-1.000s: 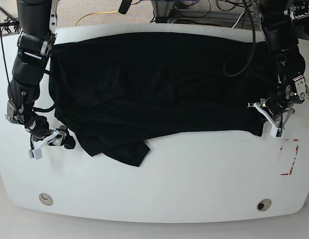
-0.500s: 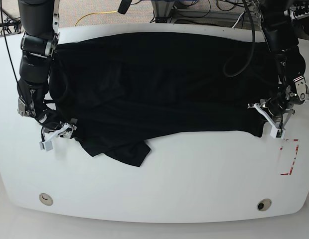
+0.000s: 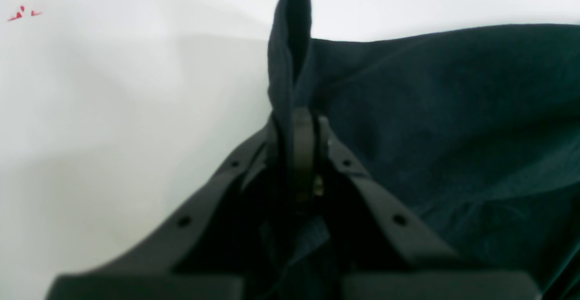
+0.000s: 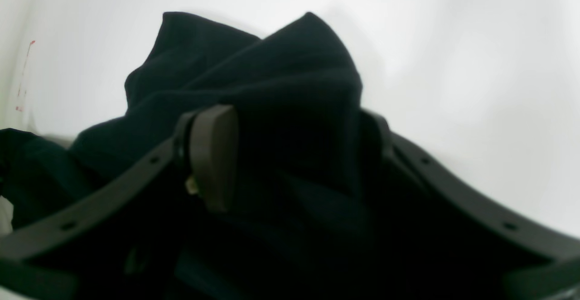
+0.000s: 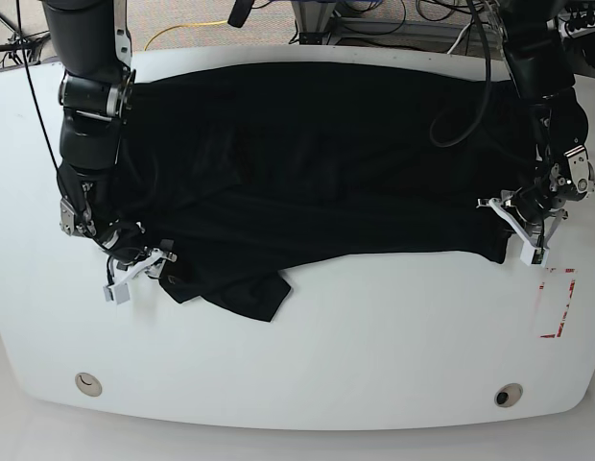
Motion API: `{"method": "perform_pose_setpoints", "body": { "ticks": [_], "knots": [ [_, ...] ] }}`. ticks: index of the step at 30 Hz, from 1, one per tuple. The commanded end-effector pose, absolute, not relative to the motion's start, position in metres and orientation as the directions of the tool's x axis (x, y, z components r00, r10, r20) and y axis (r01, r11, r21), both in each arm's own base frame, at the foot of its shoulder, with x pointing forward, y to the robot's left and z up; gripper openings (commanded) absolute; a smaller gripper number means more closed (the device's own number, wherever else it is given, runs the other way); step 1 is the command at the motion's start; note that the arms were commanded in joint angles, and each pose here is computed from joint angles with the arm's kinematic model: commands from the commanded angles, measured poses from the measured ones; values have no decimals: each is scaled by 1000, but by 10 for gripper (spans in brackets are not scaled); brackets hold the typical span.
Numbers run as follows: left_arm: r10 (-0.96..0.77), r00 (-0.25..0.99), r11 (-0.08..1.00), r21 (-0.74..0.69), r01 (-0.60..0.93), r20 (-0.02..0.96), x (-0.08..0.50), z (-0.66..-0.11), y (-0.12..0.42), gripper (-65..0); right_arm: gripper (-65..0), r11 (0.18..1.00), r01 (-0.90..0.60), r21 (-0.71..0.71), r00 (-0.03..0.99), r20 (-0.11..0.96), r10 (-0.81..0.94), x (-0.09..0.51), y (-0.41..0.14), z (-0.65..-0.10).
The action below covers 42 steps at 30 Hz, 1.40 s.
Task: Fold the T-shirt properly
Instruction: 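Lift that edge with both grippers and fold it over the shirt, then lay the folded edge down and regrasp the fold with both grippers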
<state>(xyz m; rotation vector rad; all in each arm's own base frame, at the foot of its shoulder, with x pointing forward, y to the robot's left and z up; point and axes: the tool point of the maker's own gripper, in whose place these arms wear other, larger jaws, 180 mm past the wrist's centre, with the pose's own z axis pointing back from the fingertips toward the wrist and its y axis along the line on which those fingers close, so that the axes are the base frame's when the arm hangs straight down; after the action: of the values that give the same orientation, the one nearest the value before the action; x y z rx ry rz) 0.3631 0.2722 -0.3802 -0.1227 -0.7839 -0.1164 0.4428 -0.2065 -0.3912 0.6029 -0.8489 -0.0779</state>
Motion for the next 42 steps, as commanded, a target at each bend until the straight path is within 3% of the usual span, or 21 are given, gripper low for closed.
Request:
{"method": "perform_pose_setpoints", "body": {
  "ticks": [1,5,6,19,28,42],
  "knots": [
    [-66,657,988,-46,151,751,376,-360,278,-649,-406,835,-204,510,596,742,-307,466,-218,-356],
    [-65,653,988,-44,149,755,378,-358,279,-649,-628,837,-206,507,596,743,-303,467,-218,-355],
    [-65,652,988,-43,149,756,378,-357,279,-649,-640,837,-206,507,602,740,-300,466,-218,-356],
    [-67,510,992,4,125,858,407,-292,290,-649,-650,882,-200,426,579,778,-244,472,-265,-325],
    [-135,397,986,84,142,908,412,-245,283,-649,-650,912,-305,274,556,829,-63,473,-267,-279],
    [-181,390,979,129,155,903,394,-243,279,-650,-650,942,-285,177,578,816,21,418,-284,-275]
  ]
}}
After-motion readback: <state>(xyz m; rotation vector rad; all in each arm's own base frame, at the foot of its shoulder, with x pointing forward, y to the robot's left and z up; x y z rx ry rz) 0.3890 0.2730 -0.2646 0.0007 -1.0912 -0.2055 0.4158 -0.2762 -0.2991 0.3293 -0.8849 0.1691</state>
